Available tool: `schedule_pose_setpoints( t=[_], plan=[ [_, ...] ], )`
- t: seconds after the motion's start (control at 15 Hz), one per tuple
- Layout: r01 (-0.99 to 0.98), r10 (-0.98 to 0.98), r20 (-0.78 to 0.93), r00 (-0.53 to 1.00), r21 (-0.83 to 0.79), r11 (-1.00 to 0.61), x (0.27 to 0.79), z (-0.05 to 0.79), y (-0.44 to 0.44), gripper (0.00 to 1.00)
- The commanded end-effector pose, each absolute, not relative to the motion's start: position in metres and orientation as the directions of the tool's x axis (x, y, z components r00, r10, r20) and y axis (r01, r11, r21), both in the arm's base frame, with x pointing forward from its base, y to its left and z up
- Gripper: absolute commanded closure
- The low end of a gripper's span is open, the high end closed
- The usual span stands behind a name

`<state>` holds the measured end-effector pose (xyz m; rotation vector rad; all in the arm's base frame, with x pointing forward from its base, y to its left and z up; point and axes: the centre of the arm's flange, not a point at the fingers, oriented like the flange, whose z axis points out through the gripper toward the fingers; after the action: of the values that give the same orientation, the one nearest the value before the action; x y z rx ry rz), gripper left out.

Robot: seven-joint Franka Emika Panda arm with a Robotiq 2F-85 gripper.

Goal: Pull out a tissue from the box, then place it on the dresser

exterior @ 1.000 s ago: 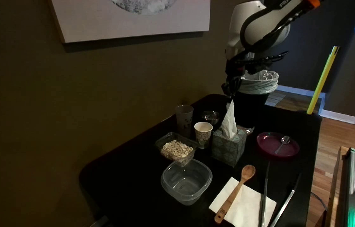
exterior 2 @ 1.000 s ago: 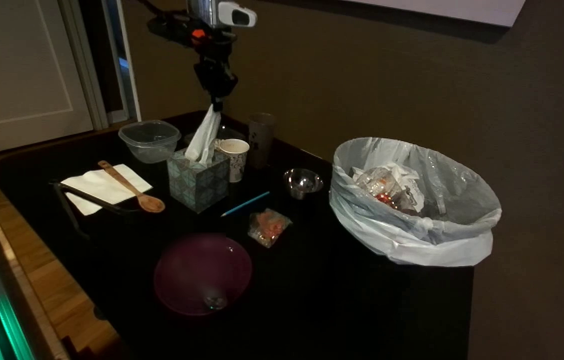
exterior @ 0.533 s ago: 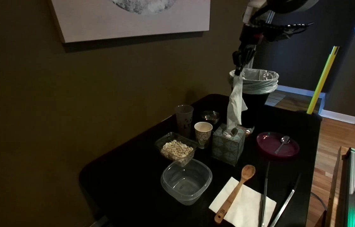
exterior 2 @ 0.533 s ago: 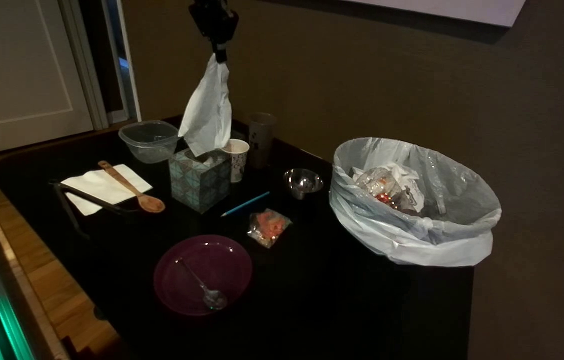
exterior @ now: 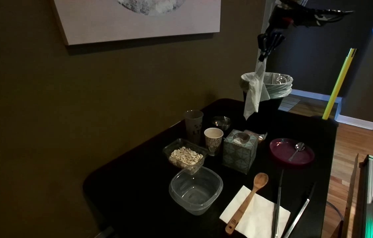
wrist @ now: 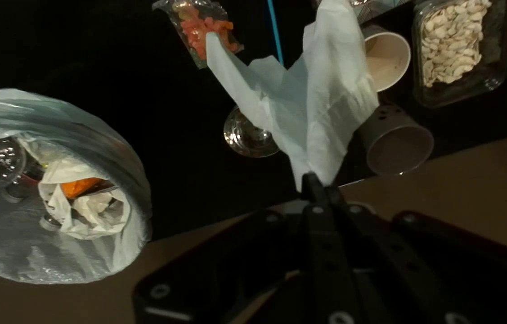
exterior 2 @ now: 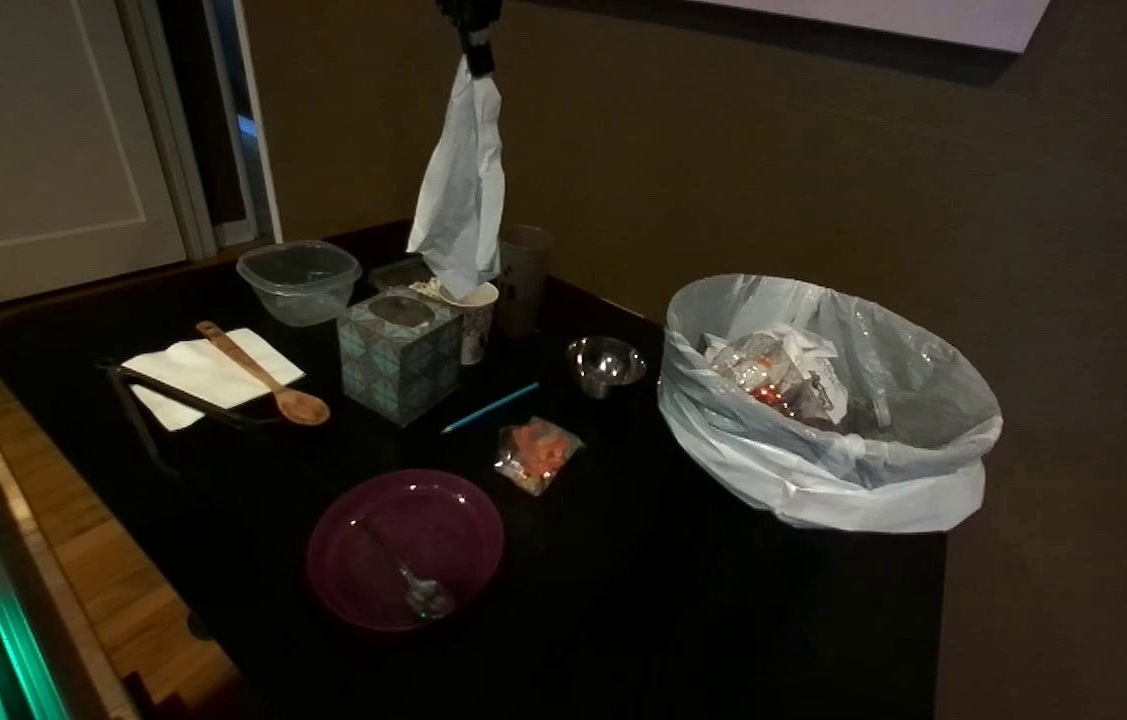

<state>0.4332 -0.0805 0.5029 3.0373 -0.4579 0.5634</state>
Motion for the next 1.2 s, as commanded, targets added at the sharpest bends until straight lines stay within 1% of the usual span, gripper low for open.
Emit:
schedule_pose_setpoints(
  t=[0.0, 0.27, 0.67, 0.73, 0.8, 0.87, 1.13],
  plan=[
    [-0.398, -0.398, 0.359, 0.844, -0.078, -0.914, 0.423, 0.505, -0.107, 1.0],
    [-0.469, -0.473, 0.349, 0.809, -0.102, -0.878, 0.423, 0.499, -0.133, 1.0],
    [-0.525, -0.531, 0.336, 0.778, -0.117, -0.843, 0.419, 0.493, -0.153, 1.0],
    [-0.53, -0.537, 0.334, 0.775, -0.12, -0.839, 0.419, 0.493, -0.154, 0.74],
    [-0.531, -0.538, 0.333, 0.775, -0.12, -0.839, 0.419, 0.492, -0.154, 0.73],
    [-0.533, -0.54, 0.332, 0.773, -0.121, -0.837, 0.419, 0.491, -0.154, 0.68],
    [-0.535, -0.542, 0.337, 0.77, -0.122, -0.836, 0.42, 0.492, -0.15, 0.38]
  ],
)
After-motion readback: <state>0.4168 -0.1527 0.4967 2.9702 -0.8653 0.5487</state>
